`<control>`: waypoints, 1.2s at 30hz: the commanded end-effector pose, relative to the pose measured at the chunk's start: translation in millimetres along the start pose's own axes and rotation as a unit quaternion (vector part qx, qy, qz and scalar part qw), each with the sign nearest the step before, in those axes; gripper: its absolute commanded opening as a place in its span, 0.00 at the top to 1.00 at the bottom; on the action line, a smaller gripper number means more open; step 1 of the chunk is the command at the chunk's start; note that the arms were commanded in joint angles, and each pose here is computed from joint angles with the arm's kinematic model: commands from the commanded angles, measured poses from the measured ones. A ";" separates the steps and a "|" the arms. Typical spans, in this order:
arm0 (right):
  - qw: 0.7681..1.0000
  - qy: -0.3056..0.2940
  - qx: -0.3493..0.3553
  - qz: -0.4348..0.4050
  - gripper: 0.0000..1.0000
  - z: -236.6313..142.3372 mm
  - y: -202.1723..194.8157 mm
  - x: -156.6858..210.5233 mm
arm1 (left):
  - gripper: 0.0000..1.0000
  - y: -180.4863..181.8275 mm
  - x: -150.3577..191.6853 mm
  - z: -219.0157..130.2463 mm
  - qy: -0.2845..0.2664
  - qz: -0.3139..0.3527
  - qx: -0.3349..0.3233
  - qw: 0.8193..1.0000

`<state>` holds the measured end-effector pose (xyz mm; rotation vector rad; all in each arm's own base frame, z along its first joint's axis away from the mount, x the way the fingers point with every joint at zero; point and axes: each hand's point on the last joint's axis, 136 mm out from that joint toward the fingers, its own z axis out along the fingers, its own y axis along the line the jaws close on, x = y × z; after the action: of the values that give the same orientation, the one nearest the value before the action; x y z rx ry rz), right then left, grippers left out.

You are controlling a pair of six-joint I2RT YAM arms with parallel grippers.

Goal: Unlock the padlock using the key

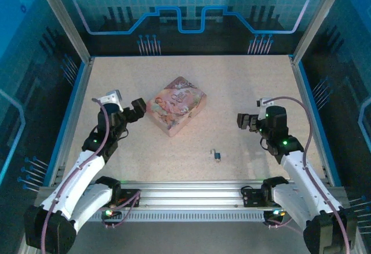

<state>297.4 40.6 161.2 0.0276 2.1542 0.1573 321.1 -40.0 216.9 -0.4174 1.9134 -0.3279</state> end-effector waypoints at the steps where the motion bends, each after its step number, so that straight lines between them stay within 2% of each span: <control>1: 0.997 -0.063 0.054 -0.002 0.00 10.0 -27.5 -21.0 | 0.01 14.3 -20.3 3.9 -0.054 0.048 -0.044 0.996; 7: 0.996 -0.046 0.080 0.016 0.00 36.8 -53.0 -14.5 | 0.01 34.0 -7.2 16.6 -0.074 0.098 -0.078 0.989; 11: 0.993 -0.085 0.079 0.007 0.00 50.9 -55.6 -19.1 | 0.01 48.8 1.4 21.1 -0.085 0.103 -0.102 0.986; 23: 0.992 -0.105 0.029 -0.063 0.00 93.6 -36.4 -17.1 | 0.01 61.2 24.3 50.0 -0.046 0.142 -0.112 0.982; 28: 0.992 -0.106 0.016 -0.072 0.00 109.4 -33.6 -4.4 | 0.01 69.7 32.9 59.7 -0.032 0.149 -0.119 0.981; 36: 0.992 -0.099 0.018 -0.079 0.00 115.7 -32.0 -2.0 | 0.01 70.7 41.1 72.1 -0.018 0.163 -0.102 0.981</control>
<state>388.4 15.0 82.8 -0.0699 2.0087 0.0274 360.0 5.7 125.3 -0.2788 1.9683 0.1071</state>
